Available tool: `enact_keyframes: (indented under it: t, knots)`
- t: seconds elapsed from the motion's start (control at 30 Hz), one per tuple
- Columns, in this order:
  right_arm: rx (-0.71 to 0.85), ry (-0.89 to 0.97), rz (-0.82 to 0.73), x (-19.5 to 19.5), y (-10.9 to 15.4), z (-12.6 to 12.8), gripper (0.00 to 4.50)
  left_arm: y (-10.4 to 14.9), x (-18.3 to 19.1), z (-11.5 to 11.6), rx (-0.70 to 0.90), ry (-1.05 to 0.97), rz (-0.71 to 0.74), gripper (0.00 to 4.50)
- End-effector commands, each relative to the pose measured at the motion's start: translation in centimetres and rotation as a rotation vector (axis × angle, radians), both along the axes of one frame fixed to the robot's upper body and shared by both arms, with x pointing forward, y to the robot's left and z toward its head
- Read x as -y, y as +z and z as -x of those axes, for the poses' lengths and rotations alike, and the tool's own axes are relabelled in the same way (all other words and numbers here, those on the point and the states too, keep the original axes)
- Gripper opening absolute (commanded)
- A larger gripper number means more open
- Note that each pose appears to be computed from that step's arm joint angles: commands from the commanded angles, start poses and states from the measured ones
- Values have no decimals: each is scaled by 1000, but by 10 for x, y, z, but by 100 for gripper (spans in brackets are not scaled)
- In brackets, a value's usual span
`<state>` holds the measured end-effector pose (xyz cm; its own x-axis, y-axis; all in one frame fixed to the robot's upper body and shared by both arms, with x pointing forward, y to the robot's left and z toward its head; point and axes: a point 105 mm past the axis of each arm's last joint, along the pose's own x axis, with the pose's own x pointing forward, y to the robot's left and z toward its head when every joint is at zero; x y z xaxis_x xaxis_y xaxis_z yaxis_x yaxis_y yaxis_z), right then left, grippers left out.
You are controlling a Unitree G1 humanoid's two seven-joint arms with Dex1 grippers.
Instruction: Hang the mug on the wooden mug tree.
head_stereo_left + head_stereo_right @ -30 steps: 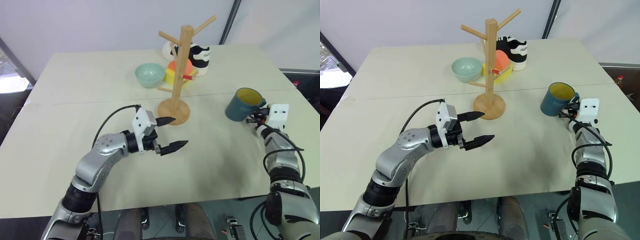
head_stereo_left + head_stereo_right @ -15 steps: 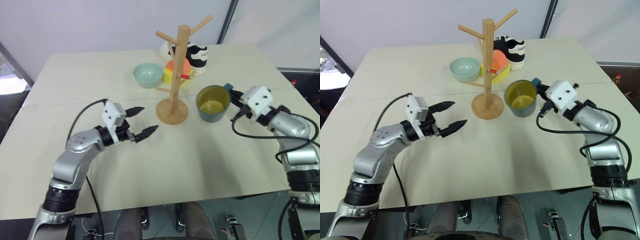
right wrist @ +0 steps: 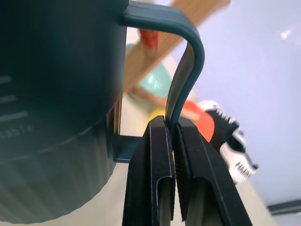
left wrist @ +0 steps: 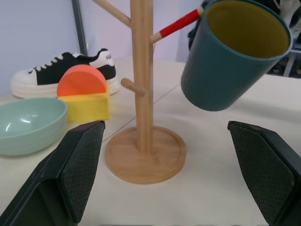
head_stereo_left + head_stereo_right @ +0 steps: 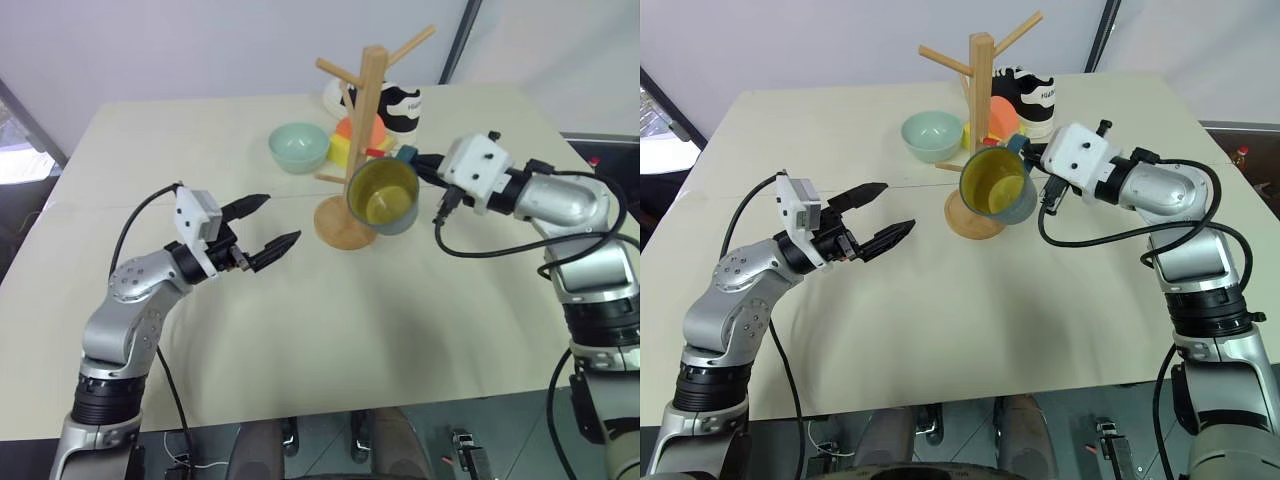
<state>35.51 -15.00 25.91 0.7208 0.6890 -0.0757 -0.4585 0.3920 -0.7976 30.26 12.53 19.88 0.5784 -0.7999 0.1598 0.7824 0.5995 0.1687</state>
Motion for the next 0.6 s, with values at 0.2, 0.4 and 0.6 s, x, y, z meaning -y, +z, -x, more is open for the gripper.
enact_keyframes:
  t: [0.2,0.4,0.6]
  knots:
    - [62,40,59,-17,22,5,3,12,-2,6,46,5,9,450]
    - [62,21,83,-22,24,-2,3,17,1,7,53,-7,26,450]
    - [85,0,81,-25,29,-9,3,21,3,11,54,-25,40,450]
